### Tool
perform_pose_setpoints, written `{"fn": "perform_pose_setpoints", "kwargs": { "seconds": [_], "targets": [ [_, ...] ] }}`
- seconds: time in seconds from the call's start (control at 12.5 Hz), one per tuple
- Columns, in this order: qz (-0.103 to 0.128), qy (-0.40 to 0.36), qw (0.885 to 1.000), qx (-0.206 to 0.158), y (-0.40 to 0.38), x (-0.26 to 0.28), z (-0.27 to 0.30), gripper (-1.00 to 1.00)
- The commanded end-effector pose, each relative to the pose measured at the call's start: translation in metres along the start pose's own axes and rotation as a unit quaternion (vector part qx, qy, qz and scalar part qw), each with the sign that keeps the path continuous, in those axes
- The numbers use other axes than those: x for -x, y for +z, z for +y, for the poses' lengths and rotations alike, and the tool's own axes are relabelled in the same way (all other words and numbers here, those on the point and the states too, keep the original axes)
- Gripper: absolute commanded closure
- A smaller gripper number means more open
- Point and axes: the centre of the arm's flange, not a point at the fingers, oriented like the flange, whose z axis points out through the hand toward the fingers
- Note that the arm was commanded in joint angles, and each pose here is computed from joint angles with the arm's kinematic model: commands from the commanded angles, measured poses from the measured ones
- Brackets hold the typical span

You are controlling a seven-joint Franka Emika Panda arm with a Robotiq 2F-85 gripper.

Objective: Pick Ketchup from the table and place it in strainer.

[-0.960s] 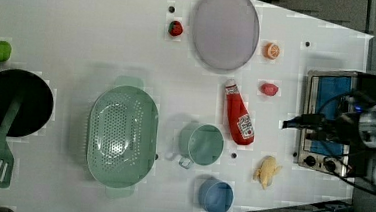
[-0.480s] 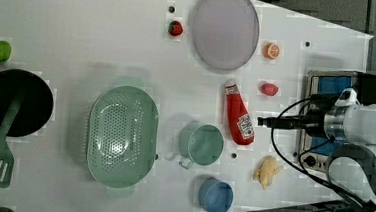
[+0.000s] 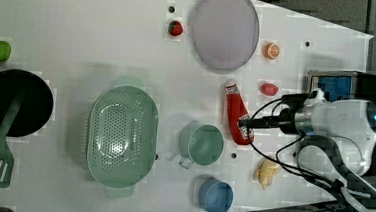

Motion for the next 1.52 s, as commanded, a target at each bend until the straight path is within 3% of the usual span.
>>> {"fn": "perform_pose_setpoints", "kwargs": {
  "seconds": [0.08, 0.4, 0.48, 0.72, 1.04, 1.28, 1.52],
  "targets": [
    [0.012, -0.021, 1.0, 0.001, 0.016, -0.002, 0.008, -1.0],
    [0.02, -0.017, 1.0, -0.002, 0.045, -0.005, 0.012, -1.0],
    [0.021, -0.017, 1.0, -0.003, 0.051, -0.005, 0.012, -0.91],
    [0.022, -0.019, 1.0, -0.003, 0.052, -0.005, 0.009, -0.24],
    [0.049, -0.018, 0.999, 0.007, -0.001, -0.008, 0.012, -0.24],
    [0.04, -0.023, 0.999, 0.017, -0.068, 0.005, 0.005, -0.24],
    [0.047, -0.032, 0.998, 0.03, -0.138, 0.026, -0.013, -0.24]
  ]
}}
